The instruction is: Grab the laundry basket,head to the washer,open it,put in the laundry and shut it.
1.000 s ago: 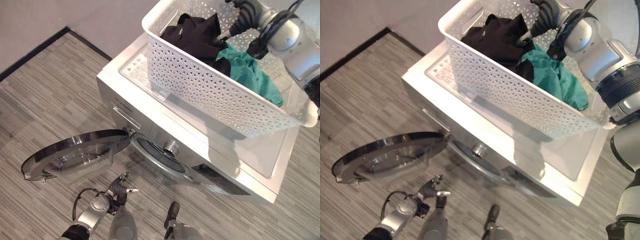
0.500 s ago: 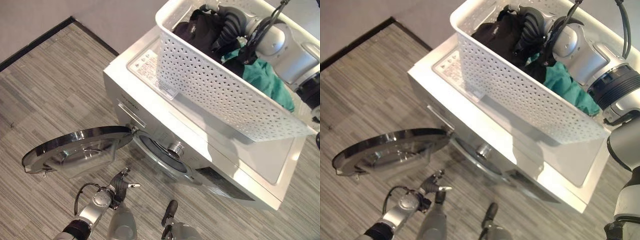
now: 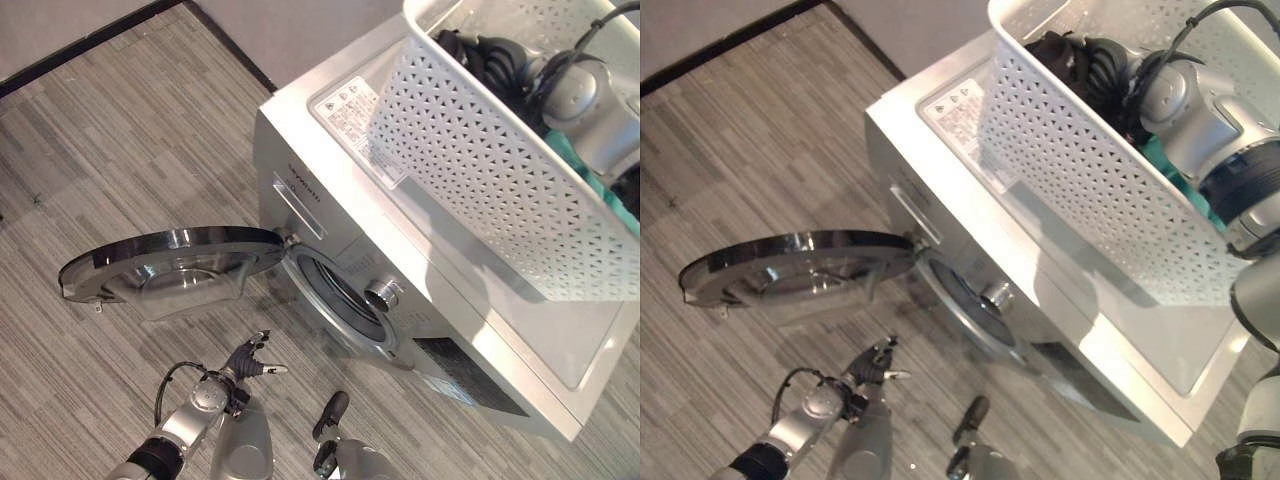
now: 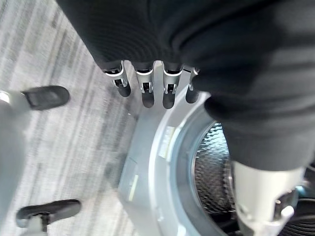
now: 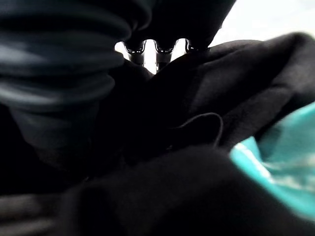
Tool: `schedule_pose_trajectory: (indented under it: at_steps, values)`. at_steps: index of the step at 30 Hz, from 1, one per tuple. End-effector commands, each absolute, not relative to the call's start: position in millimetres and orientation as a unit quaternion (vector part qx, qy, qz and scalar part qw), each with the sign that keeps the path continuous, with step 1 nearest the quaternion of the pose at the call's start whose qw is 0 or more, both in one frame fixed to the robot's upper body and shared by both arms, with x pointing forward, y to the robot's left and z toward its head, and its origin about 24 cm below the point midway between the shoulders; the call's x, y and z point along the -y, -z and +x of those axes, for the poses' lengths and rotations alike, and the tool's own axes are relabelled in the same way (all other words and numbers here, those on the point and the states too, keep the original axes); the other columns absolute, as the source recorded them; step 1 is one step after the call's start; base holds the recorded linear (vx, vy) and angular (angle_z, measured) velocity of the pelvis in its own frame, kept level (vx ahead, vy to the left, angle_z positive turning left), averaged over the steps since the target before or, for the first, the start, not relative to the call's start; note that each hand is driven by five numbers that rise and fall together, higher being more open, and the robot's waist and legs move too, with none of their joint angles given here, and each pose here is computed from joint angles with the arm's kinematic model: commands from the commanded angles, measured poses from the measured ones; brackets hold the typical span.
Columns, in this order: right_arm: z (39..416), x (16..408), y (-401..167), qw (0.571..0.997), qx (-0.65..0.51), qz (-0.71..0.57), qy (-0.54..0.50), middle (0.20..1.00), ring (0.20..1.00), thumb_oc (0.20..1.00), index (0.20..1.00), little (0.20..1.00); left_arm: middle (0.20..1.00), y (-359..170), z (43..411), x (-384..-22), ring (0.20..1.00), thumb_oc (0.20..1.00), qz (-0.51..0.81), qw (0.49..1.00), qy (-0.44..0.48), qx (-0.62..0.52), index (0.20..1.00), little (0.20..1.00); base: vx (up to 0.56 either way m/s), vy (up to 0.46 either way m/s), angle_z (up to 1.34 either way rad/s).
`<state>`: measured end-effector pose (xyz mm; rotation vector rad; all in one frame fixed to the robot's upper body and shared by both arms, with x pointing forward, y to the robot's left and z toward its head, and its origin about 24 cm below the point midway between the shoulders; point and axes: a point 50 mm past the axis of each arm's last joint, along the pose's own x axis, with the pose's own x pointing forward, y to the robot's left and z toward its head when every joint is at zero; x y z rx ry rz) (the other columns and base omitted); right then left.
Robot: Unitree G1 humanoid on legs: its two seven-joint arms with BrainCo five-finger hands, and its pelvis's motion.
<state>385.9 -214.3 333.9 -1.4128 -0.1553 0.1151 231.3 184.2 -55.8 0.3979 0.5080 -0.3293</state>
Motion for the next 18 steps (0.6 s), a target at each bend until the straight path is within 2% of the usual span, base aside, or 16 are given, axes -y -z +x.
schedule_pose_trajectory:
  at_steps: [1,2,9,12,18]
  values:
    - [382.9,233.6,-296.4,0.732,-0.011,-0.674,-0.098,0.595,0.595,0.595,0.595,0.595,1.000,36.4,248.2,-172.2,1.000,1.000,0.183,0.951,0.161,-0.190,1.000,1.000,0.00,0.000,0.00]
    - [382.9,234.9,-297.1,0.736,-0.012,-0.670,-0.096,0.200,0.200,0.200,0.200,0.200,1.000,35.6,249.0,-172.1,1.000,1.000,0.183,0.952,0.160,-0.188,1.000,1.000,0.00,0.000,0.00]
    - [383.4,231.1,-311.4,0.763,0.028,-0.641,-0.073,0.200,0.200,0.200,0.200,0.200,1.000,33.7,254.1,-170.1,1.000,1.000,0.172,0.957,0.146,-0.181,1.000,1.000,0.00,0.003,-0.01]
    - [382.2,225.2,-334.3,0.788,0.085,-0.609,-0.041,0.200,0.200,0.200,0.200,0.200,1.000,33.2,257.7,-172.2,1.000,1.000,0.170,0.959,0.133,-0.181,1.000,1.000,-0.05,0.042,-0.14]
    - [370.6,213.3,-369.5,0.803,0.174,-0.570,-0.017,0.200,0.200,0.200,0.200,0.200,1.000,35.0,258.7,-178.1,1.000,1.000,0.168,0.961,0.115,-0.187,1.000,1.000,-0.04,0.028,-0.10]
